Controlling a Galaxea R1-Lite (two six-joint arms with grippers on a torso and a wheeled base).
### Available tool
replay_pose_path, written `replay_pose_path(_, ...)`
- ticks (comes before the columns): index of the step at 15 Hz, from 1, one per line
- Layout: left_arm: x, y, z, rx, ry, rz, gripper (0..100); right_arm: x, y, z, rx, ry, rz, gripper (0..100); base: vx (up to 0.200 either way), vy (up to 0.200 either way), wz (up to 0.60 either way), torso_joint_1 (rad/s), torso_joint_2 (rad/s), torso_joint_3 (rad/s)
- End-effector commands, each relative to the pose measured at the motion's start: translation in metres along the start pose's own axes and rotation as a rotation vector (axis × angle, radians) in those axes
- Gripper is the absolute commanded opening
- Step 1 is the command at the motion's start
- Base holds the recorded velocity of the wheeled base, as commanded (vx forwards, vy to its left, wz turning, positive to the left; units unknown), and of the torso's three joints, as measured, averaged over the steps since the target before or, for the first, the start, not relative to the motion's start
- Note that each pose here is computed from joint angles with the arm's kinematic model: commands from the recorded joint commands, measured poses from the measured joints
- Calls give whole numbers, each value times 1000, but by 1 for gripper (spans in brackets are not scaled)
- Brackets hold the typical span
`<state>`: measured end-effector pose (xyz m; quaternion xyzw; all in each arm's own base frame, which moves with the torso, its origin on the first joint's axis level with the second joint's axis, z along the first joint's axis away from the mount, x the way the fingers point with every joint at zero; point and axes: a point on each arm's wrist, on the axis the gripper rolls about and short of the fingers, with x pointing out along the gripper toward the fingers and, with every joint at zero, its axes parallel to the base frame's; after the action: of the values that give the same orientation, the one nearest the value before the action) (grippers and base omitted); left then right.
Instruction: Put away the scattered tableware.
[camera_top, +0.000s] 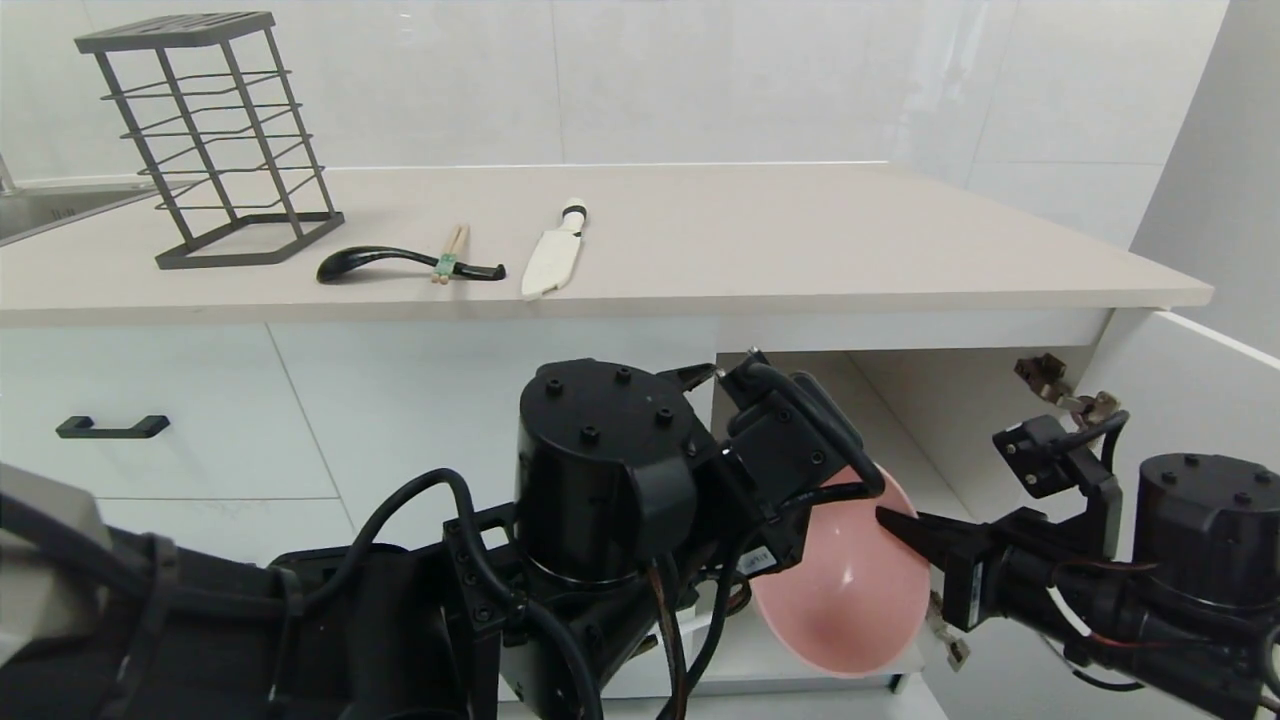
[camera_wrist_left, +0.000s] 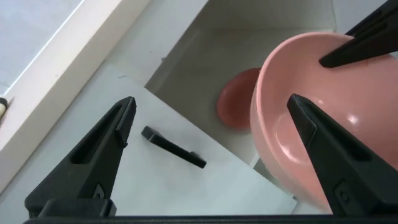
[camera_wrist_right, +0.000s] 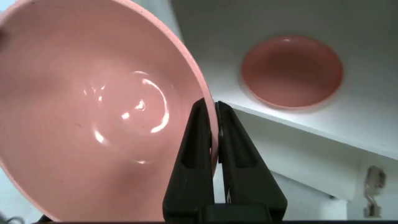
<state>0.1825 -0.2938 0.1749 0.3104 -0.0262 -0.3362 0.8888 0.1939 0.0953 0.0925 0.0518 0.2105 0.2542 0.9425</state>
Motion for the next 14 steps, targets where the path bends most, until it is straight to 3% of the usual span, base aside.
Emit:
replay_pose_path(1,-9,5,9,-21,-32,5,100,21,-23,-14,36,48,-74,0,0,0,0,0,0,0)
replay_pose_path(2,-14,5,13,-36,-45,2,100,28,-30,-16,44,45,-94,0,0,0,0,0,0,0)
replay_pose_path(4,-29,17,16,-110,-63,23,100,48,-52,-23,70,40,-150,0,0,0,0,0,0,0)
replay_pose_path(5,-37,30,13,-145,-60,52,100,58,-62,-25,83,42,-174,0,0,0,0,0,0,0)
replay_pose_path(8,-54,72,-10,-201,-22,149,100,82,-82,-27,102,39,-172,0,0,0,0,0,0,0)
replay_pose_path(10,-58,100,-24,-278,-65,84,100,101,-89,-27,95,26,-169,0,0,0,0,0,0,0)
replay_pose_path(11,-60,111,-31,-294,-77,63,100,109,-91,-24,90,8,-168,0,0,0,0,0,0,0)
replay_pose_path(12,-65,121,-43,-334,-87,19,100,123,-96,-20,84,-17,-167,0,0,0,0,0,0,0)
replay_pose_path(13,-76,123,-64,-395,-63,-44,100,137,-101,-18,78,-38,-166,0,0,0,0,0,0,0)
replay_pose_path(14,-87,120,-83,-427,-22,-64,100,147,-105,-19,81,-33,-171,0,0,0,0,0,0,0)
